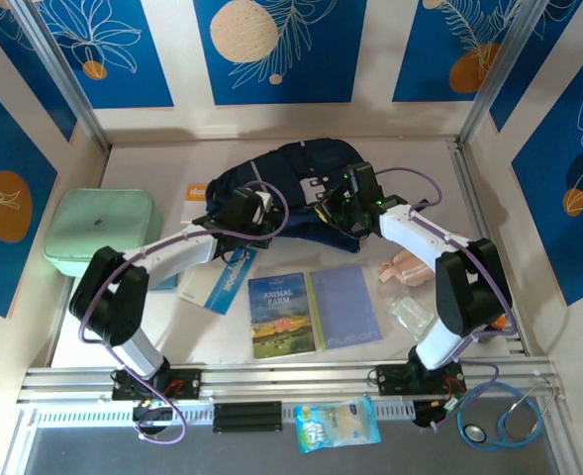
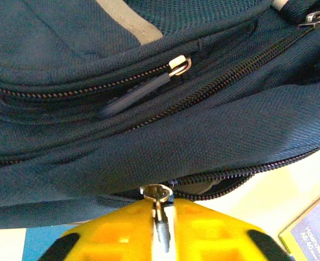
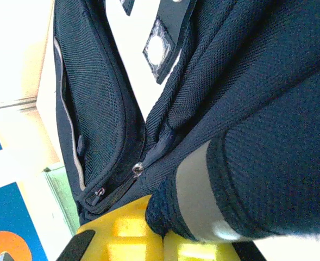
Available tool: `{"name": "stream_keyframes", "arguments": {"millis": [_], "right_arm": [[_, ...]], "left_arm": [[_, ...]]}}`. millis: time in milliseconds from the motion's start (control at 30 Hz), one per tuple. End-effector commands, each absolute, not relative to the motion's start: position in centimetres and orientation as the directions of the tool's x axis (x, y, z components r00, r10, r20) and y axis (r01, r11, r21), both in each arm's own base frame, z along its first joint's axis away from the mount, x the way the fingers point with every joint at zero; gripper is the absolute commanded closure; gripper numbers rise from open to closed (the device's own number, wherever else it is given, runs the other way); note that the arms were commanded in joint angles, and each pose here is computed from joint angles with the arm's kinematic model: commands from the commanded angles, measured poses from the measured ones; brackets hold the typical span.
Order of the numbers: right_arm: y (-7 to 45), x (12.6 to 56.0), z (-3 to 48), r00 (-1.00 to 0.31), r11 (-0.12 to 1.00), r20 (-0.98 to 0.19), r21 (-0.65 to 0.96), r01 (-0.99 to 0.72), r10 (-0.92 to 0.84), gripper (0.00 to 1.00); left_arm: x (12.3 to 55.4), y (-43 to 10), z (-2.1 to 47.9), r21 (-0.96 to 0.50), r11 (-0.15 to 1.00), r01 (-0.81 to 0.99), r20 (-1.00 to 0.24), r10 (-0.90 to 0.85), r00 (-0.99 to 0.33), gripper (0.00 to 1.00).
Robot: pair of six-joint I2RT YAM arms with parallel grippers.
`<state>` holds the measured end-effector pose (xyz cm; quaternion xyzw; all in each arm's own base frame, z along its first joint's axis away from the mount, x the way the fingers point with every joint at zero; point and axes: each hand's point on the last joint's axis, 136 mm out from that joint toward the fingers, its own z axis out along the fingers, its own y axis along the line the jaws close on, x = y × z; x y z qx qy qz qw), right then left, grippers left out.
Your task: Pack the student bag
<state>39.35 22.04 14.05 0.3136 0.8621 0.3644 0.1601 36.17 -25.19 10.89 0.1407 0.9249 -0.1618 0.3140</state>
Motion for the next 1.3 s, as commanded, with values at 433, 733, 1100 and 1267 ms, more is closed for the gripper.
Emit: {"name": "stream_keyframes", "arguments": {"millis": [433,733,1100,1267], "right_arm": [[18.8,40.3,16.5,-0.718,0.570,-0.172,0.739,0.359,0.675,1.00],[15.9,42.6,16.1,-0.732,0.652,-0.304,0.717,0.245,0.609,1.00],[14.2,40.5,12.9,-0.729,0.604,-0.187,0.709,0.363,0.658,0.61],[14.2,35.7,12.9,-0.684,0.540,-0.063,0.668,0.512,0.727,0.41]], "left_arm": [[36.2,-20.1,9.1,-0.131,0.948,0.291,-0.587,0.163,-0.793,1.00],[35.5,-19.6,10.1,-0.189,0.934,0.304,-0.570,0.148,-0.808,1.00],[33.9,-23.1,10.2,-0.345,0.863,0.370,-0.504,0.163,-0.848,1.00],[33.6,-25.1,11.1,-0.421,0.832,0.361,-0.461,0.146,-0.875,1.00]]}}
